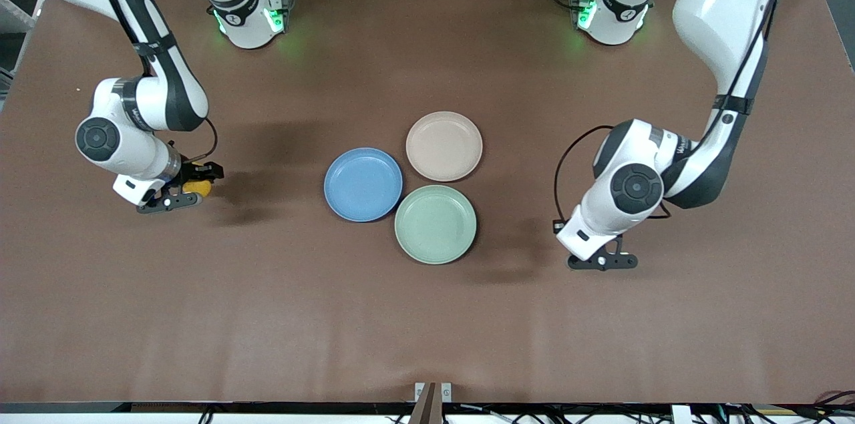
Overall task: Pick lemon and lettuce from blue and beige plates
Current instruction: 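Lower and release the lettuce and lemon onto the table with both grippers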
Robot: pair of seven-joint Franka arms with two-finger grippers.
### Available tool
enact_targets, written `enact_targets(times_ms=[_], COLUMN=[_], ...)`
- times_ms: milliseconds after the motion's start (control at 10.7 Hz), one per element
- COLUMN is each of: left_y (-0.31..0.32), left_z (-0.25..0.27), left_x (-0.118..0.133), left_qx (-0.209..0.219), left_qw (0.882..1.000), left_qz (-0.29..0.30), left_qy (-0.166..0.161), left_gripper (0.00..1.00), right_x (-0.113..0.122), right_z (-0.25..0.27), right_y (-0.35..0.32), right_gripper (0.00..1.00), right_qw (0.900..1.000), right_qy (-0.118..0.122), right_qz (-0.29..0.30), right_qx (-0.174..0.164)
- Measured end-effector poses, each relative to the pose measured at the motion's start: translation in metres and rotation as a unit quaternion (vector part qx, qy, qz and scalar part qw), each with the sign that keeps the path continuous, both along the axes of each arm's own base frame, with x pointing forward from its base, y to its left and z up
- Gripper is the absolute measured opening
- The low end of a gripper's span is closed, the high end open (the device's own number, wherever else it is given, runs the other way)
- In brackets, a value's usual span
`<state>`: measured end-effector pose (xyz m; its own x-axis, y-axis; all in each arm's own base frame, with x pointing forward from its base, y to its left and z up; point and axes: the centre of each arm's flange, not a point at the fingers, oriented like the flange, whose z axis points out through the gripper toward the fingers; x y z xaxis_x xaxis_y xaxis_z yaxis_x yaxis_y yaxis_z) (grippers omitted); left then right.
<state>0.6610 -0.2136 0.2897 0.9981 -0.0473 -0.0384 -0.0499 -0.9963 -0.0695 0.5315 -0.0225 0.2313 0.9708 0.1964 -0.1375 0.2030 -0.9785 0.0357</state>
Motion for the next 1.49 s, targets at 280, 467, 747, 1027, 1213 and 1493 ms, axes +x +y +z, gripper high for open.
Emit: enact_targets(times_ms=[280,467,747,1027,1213,1493], left_y=[0.039,0.045,0.058,0.071,0.071,0.069], left_z=[-0.014,-0.024,-0.027,-0.026,-0.025,-0.014], left_x=[0.012,0.014,0.018,0.022,0.022,0.021], left_qx=[-0.004,-0.005,-0.007,-0.007,-0.008,-0.007], left_qw=[1.0,0.999,0.999,1.0,1.0,1.0], left_qz=[-0.019,-0.034,-0.039,-0.028,-0.027,-0.028], left_qy=[0.009,0.012,0.006,0.004,0.004,-0.002], left_gripper=[0.04,0.13,0.54,0.92,1.0,1.0], right_x=[-0.002,-0.003,-0.003,-0.002,0.0,0.018], right_z=[-0.028,-0.042,-0.056,-0.055,-0.048,0.009], right_y=[-0.004,-0.003,-0.003,-0.002,-0.002,-0.004], right_gripper=[0.58,0.58,0.58,0.71,0.99,1.0], right_qw=[1.0,1.0,1.0,1.0,1.0,0.999], right_qy=[-0.008,-0.01,-0.015,-0.016,-0.003,0.044], right_qz=[-0.002,-0.001,0.0,0.0,-0.001,-0.028], right_qx=[0.003,0.004,0.005,0.006,0.004,0.016])
